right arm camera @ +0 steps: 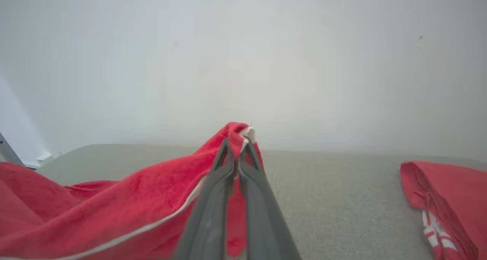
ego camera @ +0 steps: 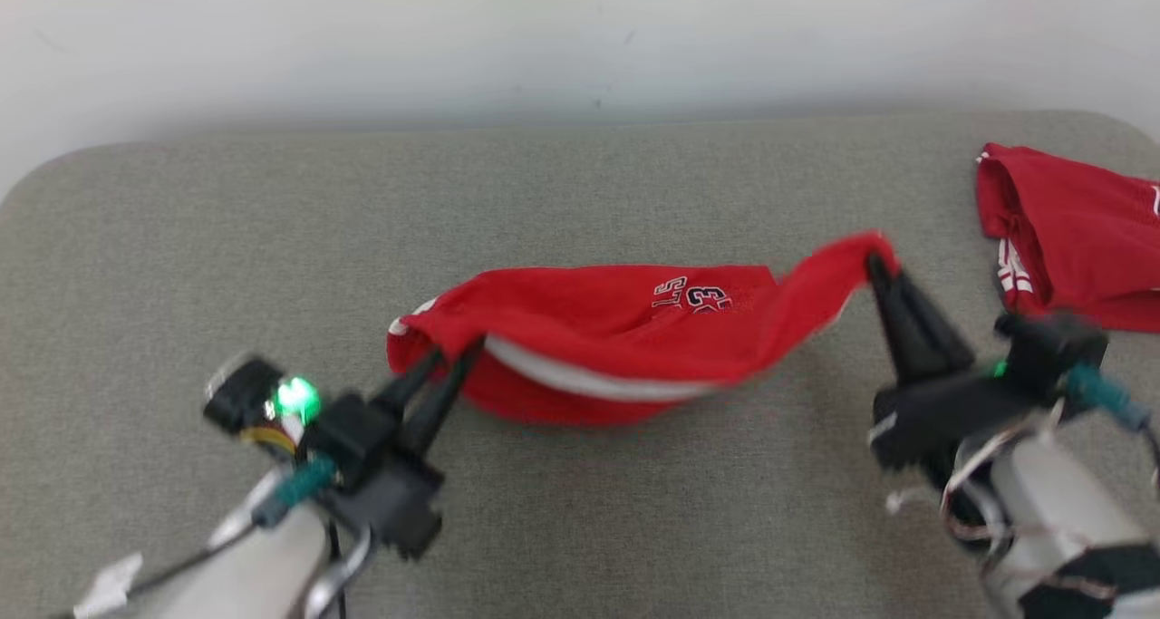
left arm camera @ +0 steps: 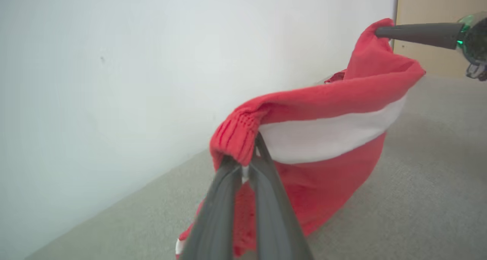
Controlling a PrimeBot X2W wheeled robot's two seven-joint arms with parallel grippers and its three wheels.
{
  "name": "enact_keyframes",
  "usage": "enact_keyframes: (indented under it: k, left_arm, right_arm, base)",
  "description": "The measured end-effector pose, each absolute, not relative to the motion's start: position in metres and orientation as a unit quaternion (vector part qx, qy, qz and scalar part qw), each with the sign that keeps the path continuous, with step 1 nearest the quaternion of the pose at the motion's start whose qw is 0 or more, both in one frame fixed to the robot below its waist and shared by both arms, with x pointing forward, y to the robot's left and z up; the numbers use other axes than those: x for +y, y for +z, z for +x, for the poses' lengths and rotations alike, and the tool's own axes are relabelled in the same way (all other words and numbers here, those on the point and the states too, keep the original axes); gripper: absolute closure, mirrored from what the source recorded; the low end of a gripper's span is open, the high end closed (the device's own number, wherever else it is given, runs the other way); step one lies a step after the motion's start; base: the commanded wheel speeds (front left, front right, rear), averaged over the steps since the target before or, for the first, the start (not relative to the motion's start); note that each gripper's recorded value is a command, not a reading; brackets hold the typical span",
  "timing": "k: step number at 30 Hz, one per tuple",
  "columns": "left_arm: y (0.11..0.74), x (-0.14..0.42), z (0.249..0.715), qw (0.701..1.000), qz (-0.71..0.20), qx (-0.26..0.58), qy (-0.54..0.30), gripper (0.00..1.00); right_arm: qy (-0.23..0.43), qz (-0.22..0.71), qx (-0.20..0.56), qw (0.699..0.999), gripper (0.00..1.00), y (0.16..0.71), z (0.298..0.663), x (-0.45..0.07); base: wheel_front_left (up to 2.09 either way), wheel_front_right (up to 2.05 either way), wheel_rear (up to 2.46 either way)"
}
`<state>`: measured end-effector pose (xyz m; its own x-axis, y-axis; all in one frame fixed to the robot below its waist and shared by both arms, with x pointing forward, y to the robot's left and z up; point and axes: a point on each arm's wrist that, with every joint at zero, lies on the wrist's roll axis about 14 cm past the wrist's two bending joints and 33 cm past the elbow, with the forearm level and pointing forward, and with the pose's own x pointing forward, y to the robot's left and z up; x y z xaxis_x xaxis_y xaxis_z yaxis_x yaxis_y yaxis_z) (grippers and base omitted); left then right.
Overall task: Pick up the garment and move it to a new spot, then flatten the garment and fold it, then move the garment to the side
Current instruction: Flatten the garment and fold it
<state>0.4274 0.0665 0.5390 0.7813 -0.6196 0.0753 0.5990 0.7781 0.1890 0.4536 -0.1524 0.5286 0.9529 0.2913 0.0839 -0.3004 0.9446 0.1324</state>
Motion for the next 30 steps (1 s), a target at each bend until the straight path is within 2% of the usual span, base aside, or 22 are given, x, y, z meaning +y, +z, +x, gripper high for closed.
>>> enact_keyframes:
  k: [9, 15, 22, 25, 30]
  left_arm:
    - [0.661, 0.041, 0.512, 0.910, 0.109, -0.184, -0.354, 1.00]
    - [0.716, 0.033, 0.579, 0.907, 0.107, -0.210, -0.349, 1.00]
    - [0.736, 0.040, 0.652, 0.914, 0.107, -0.223, -0.322, 1.00]
    - [0.730, 0.042, 0.684, 0.919, 0.104, -0.219, -0.311, 1.00]
    - [0.716, 0.035, 0.711, 0.920, 0.120, -0.209, -0.310, 1.00]
  right_arm:
    - [0.129, 0.052, -0.101, 0.985, 1.00, 0.625, 0.539, -0.175]
    - [0.120, 0.045, -0.146, 0.981, 1.00, 0.695, 0.608, -0.181]
    - [0.099, 0.064, -0.175, 0.978, 1.00, 0.739, 0.674, -0.190]
    - [0.091, 0.097, -0.170, 0.977, 1.00, 0.735, 0.704, -0.188]
    - [0.083, 0.083, -0.155, 0.981, 1.00, 0.720, 0.731, -0.182]
  base:
    - [0.00, 0.00, 0.00]
    - [0.00, 0.00, 0.00]
    - [0.00, 0.00, 0.00]
    - [0.00, 0.00, 0.00]
    - [0.00, 0.00, 0.00]
